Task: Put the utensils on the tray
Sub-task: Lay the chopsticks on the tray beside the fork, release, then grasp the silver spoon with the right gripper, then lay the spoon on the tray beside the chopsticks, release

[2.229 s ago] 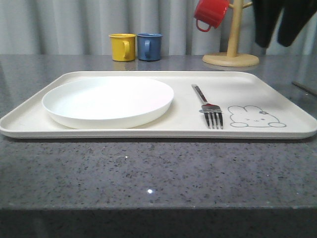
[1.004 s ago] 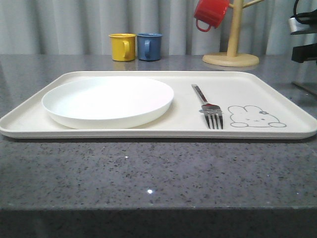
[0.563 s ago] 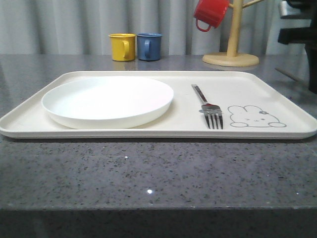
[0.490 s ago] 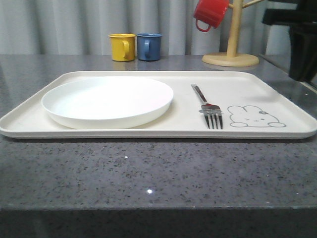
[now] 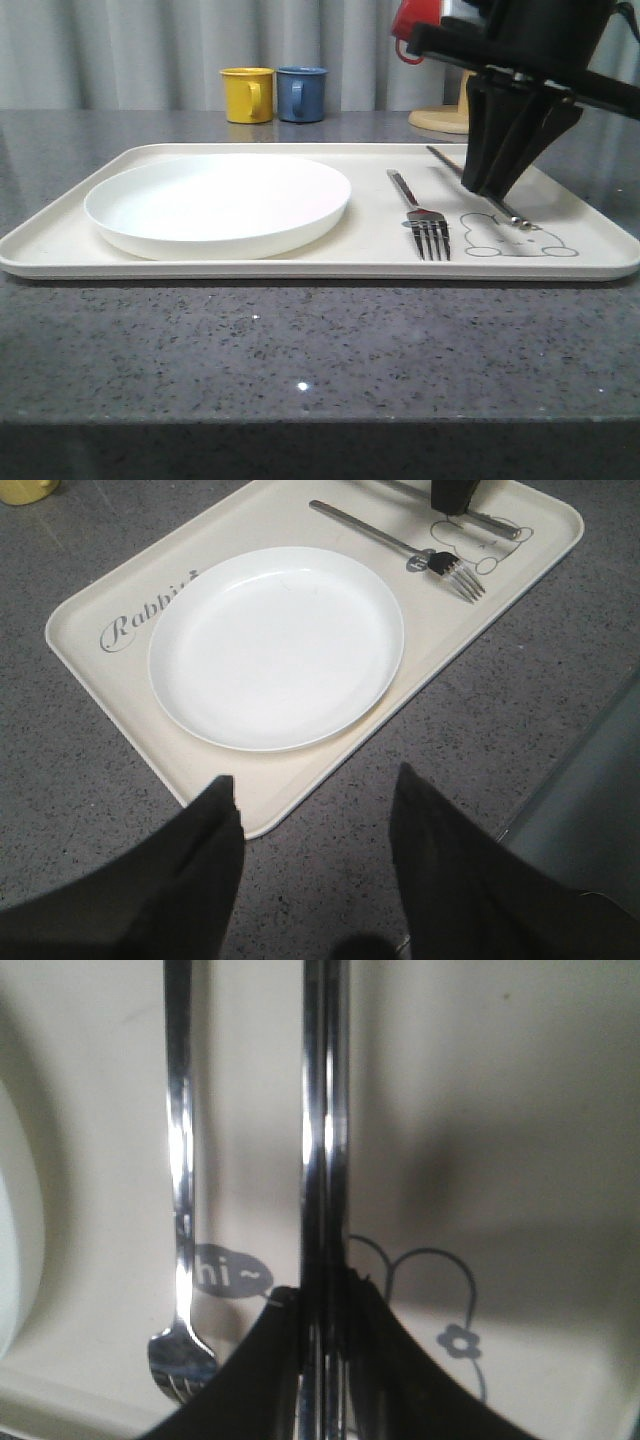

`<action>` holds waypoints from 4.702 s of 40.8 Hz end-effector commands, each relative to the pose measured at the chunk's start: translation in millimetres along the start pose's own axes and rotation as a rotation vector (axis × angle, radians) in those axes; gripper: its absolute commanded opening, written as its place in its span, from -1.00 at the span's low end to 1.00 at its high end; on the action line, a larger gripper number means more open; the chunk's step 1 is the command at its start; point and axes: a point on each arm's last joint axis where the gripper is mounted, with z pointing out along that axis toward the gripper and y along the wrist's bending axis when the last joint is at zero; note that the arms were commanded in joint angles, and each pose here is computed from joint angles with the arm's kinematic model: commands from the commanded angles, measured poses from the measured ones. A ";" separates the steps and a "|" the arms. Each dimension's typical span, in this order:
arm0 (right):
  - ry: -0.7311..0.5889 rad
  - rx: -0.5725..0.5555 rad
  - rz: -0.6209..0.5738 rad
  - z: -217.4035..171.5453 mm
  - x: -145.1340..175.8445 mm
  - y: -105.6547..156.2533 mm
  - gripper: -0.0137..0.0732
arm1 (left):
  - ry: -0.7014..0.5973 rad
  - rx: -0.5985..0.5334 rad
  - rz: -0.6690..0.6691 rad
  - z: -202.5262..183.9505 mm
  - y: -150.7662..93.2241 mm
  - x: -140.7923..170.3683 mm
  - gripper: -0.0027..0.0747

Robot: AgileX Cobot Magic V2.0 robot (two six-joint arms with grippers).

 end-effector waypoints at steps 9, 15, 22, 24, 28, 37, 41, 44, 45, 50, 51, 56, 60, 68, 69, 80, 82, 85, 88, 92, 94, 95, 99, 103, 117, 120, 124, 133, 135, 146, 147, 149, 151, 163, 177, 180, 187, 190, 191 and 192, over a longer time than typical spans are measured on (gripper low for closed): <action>-0.030 -0.047 0.026 -8.0 -2.2 9.1 -0.17 | -0.095 -0.012 -0.010 -5.4 1.5 -13.0 -0.06; -0.062 -0.046 -0.009 -15.5 -1.0 10.0 -0.07 | -0.095 -0.012 -0.010 -5.4 1.5 -13.0 -0.06; -0.185 0.018 -0.145 -54.5 12.7 8.7 -0.07 | -0.095 -0.012 -0.010 -5.4 1.5 -13.0 -0.06; -0.199 0.062 -0.169 -66.0 19.2 5.1 -0.07 | -0.095 -0.012 -0.010 -5.4 1.5 -13.0 -0.06; -0.228 0.167 -0.206 -90.1 32.3 -6.5 -0.07 | -0.095 -0.012 -0.010 -5.4 1.5 -13.0 -0.06; -0.273 0.321 -0.110 -122.9 37.1 -55.8 -0.07 | -0.095 -0.012 -0.010 -5.4 1.5 -13.0 -0.06; -0.267 0.345 -0.075 -127.5 32.6 -80.7 -0.07 | -0.095 -0.012 -0.010 -5.4 1.5 -13.0 -0.06; -0.253 0.360 -0.041 -127.1 28.1 -99.0 -0.07 | -0.095 -0.012 -0.010 -5.4 1.5 -13.0 -0.06; -0.247 0.363 -0.031 -126.3 26.7 -103.8 -0.07 | -0.095 -0.012 -0.010 -5.4 1.5 -13.0 -0.06; -0.211 0.374 0.010 -119.4 19.3 -124.7 -0.07 | -0.095 -0.012 -0.010 -5.4 1.5 -13.0 -0.06; -0.204 0.375 0.016 -117.8 18.0 -127.5 -0.07 | -0.095 -0.012 -0.010 -5.4 1.5 -13.0 -0.06; -0.168 0.379 0.042 -106.9 10.5 -139.4 -0.07 | -0.095 -0.012 -0.010 -5.4 1.5 -13.0 -0.06; -0.145 0.381 0.050 -97.6 4.3 -145.2 -0.07 | -0.095 -0.012 -0.010 -5.4 1.5 -13.0 -0.06; -0.104 0.383 0.053 -77.9 -7.3 -153.2 -0.07 | -0.095 -0.012 -0.010 -5.4 1.5 -13.0 -0.06; -0.098 0.383 0.054 -75.1 -8.7 -154.2 -0.07 | -0.095 -0.012 -0.010 -5.4 1.5 -13.0 -0.06; -0.053 0.380 0.059 -57.8 -16.4 -160.7 -0.09 | -0.095 -0.012 -0.010 -5.4 1.5 -13.0 -0.06; -0.051 0.380 0.059 -57.8 -16.1 -160.6 -0.16 | -0.095 -0.012 -0.010 -5.4 1.5 -13.0 -0.06; -0.049 0.380 0.060 -57.8 -16.0 -160.6 -0.33 | -0.095 -0.012 -0.010 -5.4 1.5 -13.0 -0.06; -0.049 0.380 0.060 -57.8 -16.0 -160.6 -0.50 | -0.095 -0.012 -0.010 -5.4 1.5 -13.0 -0.06; -0.043 0.378 0.061 -59.1 -15.3 -160.1 -0.59 | -0.095 -0.012 -0.010 -5.4 1.5 -13.0 -0.06; -0.049 0.373 0.062 -62.7 -14.4 -157.9 -0.59 | -0.095 -0.012 -0.010 -5.4 1.5 -13.0 -0.06; -0.056 0.364 0.062 -65.1 -14.0 -155.8 -0.59 | -0.095 -0.012 -0.010 -5.4 1.5 -13.0 -0.06; -0.122 0.297 0.043 -80.6 -10.6 -135.0 -0.59 | -0.095 -0.012 -0.010 -5.4 1.5 -13.0 -0.06; -0.181 0.234 -0.018 -95.0 -3.5 -102.9 -0.59 | -0.095 -0.012 -0.010 -5.4 1.5 -13.0 -0.06; -0.154 0.013 -0.114 -80.4 16.6 -8.7 -0.59 | -0.095 -0.012 -0.010 -5.4 1.5 -13.0 -0.06; -0.159 0.003 -0.070 -73.3 16.1 -1.0 -0.59 | -0.095 -0.012 -0.010 -5.4 1.5 -13.0 -0.06; -0.144 0.001 -0.016 -61.8 14.0 1.2 -0.59 | -0.095 -0.012 -0.010 -5.4 1.5 -13.0 -0.06; -0.072 0.038 0.055 -34.0 5.1 -5.8 -0.59 | -0.095 -0.012 -0.010 -5.4 1.5 -13.0 -0.06; -0.080 0.059 0.059 -30.2 1.8 -8.2 -0.57 | -0.095 -0.012 -0.010 -5.4 1.5 -13.0 -0.06; -0.082 0.138 0.084 -23.8 -2.4 -16.3 -0.10 | -0.095 -0.012 -0.010 -5.4 1.5 -13.0 -0.06; -0.087 0.137 0.083 -23.8 -2.9 -16.2 -0.05 | -0.095 -0.012 -0.010 -5.4 1.5 -13.0 -0.06; -0.093 0.135 0.082 -23.8 -3.5 -16.0 0.01 | -0.095 -0.012 -0.010 -5.4 1.5 -13.0 -0.06; -0.095 0.134 0.074 -24.5 -3.5 -15.8 0.01 | -0.095 -0.012 -0.010 -5.4 1.5 -13.0 -0.06; -0.238 0.103 -0.137 -83.2 25.4 -5.0 0.01 | -0.095 -0.012 -0.010 -5.4 1.5 -13.0 -0.06; -0.536 0.061 -0.466 -182.9 119.1 20.5 0.01 | -0.095 -0.012 -0.010 -5.4 1.5 -13.0 -0.06; -0.594 0.043 -0.485 -198.8 138.3 19.9 0.01 | -0.095 -0.012 -0.010 -5.4 1.5 -13.0 -0.06; -0.730 0.012 -0.499 -217.1 178.9 8.2 0.01 | -0.095 -0.012 -0.010 -5.4 1.5 -13.0 -0.06; -0.768 0.005 -0.501 -210.9 195.8 -0.9 0.01 | -0.095 -0.012 -0.010 -5.4 1.5 -13.0 -0.06; -0.775 0.006 -0.506 -208.4 200.4 -3.7 0.01 | -0.095 -0.012 -0.010 -5.4 1.5 -13.0 -0.06; -0.786 0.006 -0.513 -204.5 206.2 -7.4 0.01 | -0.095 -0.012 -0.010 -5.4 1.5 -13.0 -0.06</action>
